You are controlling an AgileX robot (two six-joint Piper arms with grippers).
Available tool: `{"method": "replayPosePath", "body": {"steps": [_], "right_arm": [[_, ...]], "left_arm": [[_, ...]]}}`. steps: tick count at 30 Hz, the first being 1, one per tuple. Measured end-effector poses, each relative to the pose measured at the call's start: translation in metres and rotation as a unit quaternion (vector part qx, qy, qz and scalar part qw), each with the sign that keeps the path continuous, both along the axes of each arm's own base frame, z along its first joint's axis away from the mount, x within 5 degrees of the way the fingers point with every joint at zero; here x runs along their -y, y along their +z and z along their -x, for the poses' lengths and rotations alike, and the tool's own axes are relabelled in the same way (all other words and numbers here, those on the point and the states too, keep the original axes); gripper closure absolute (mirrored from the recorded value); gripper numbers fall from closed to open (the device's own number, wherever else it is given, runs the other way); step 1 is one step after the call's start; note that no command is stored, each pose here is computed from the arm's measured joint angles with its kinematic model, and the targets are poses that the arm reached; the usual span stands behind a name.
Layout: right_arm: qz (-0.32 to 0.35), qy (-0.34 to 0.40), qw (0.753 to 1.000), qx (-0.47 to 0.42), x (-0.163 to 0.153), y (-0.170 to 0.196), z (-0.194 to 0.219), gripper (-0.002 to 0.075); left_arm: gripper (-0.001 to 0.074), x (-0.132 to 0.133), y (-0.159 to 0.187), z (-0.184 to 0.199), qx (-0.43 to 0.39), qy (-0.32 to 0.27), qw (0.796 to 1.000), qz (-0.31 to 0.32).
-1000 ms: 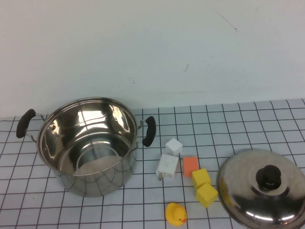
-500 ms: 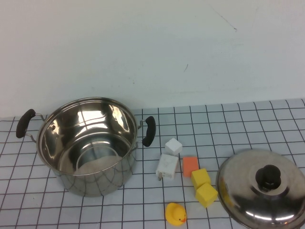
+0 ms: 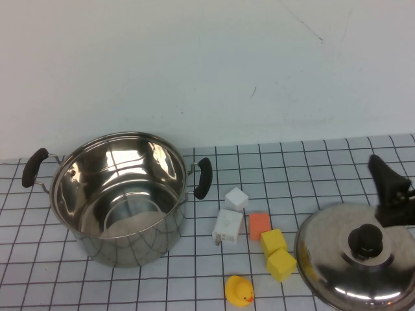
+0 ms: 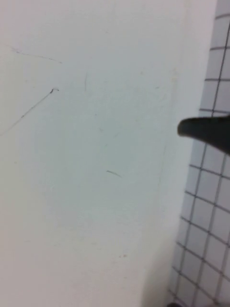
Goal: Cover the pot
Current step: Pick up the pot lid
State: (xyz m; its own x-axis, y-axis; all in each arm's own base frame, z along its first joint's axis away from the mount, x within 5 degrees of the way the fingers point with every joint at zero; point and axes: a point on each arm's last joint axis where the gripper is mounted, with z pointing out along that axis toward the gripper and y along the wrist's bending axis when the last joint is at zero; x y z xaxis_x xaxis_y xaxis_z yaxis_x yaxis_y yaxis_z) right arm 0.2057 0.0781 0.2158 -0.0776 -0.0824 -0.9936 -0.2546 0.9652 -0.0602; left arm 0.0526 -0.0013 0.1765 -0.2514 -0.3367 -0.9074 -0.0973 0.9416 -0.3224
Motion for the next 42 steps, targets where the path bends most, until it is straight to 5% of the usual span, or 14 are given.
{"method": "replayPosePath", "body": {"steps": [4, 30, 42], "right_arm": [[-0.046, -0.007, 0.999, 0.004, -0.009, -0.025, -0.018, 0.0100], [-0.005, -0.056, 0.976, -0.209, -0.008, -0.153, -0.025, 0.0127], [-0.022, -0.070, 0.975, -0.209, -0.005, -0.148, -0.022, 0.0316]], "left_arm": [[0.0738, 0.000, 0.000, 0.000, 0.000, 0.000, 1.000, 0.000], [0.0738, 0.000, 0.000, 0.000, 0.000, 0.000, 1.000, 0.000], [0.0738, 0.000, 0.000, 0.000, 0.000, 0.000, 1.000, 0.000]]}}
